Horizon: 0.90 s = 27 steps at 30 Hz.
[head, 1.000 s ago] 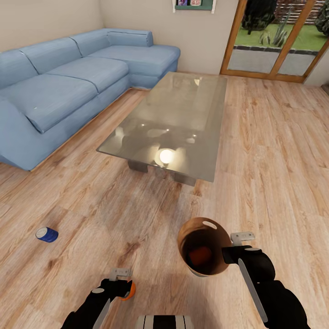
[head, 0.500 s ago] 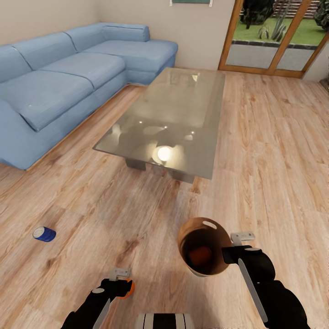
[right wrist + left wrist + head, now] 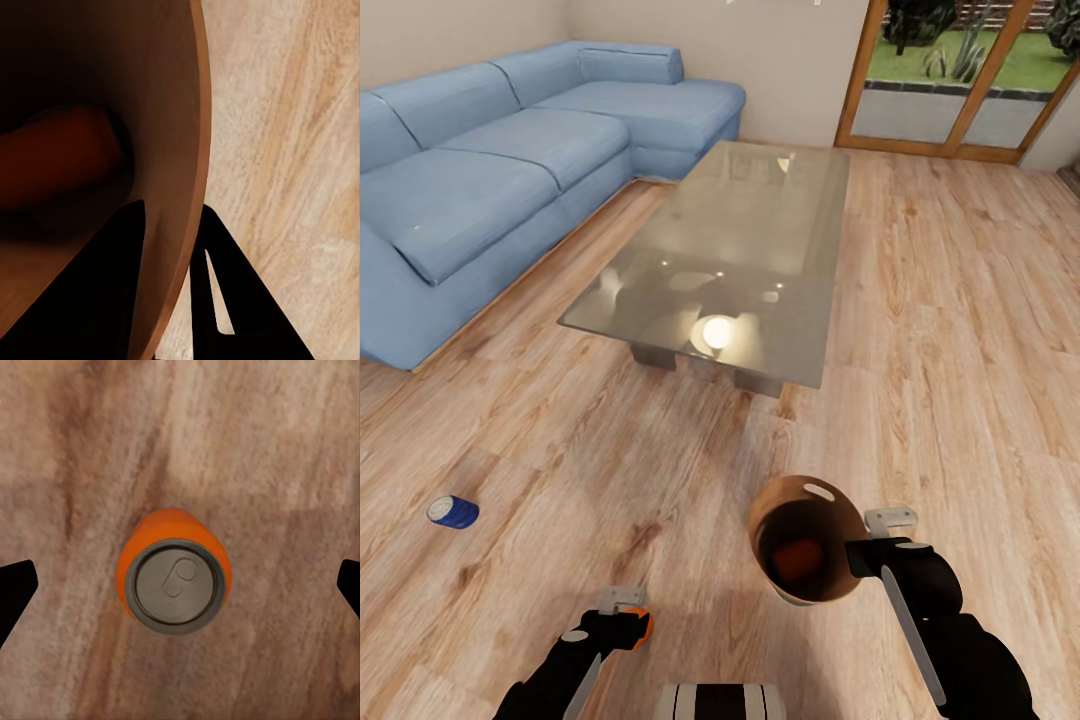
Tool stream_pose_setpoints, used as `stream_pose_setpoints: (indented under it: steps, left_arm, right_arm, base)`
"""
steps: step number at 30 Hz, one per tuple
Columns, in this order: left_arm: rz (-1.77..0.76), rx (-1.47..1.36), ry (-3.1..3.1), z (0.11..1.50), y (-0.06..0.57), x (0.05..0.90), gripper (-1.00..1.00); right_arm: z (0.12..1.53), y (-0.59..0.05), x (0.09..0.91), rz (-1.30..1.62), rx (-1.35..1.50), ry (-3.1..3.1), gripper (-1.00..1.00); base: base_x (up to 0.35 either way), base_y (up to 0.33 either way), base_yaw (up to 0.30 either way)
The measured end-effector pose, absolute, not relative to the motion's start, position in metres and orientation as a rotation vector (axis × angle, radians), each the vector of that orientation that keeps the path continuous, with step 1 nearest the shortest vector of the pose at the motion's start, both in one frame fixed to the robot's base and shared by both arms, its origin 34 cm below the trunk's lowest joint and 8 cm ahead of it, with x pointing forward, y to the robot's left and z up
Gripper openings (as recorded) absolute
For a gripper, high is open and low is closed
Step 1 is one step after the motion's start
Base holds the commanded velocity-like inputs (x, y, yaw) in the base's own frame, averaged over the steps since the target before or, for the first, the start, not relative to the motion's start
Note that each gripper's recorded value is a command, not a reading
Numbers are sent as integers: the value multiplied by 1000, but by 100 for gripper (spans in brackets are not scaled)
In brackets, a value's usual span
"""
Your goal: Put the three can of soda from the living room inside the tash can in the kitchen.
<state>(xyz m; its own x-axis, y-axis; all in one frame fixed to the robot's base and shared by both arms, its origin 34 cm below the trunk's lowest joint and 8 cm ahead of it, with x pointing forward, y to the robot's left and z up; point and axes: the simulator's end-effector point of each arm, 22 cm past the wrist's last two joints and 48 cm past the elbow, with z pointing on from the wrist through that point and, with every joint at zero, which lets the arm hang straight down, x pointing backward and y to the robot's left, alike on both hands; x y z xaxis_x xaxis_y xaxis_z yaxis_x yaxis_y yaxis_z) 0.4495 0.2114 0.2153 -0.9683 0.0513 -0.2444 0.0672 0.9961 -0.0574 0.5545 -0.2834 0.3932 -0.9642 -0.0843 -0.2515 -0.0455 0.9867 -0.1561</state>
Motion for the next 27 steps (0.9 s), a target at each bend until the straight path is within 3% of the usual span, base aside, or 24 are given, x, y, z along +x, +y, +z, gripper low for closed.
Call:
stream_pose_setpoints:
  steps: [27]
  left_arm:
    - [-97, 91, 2902, 208, 211, 445, 100]
  right_arm:
    - [386, -282, 553, -213, -95, 2876, -100]
  base:
    - [0, 0, -18]
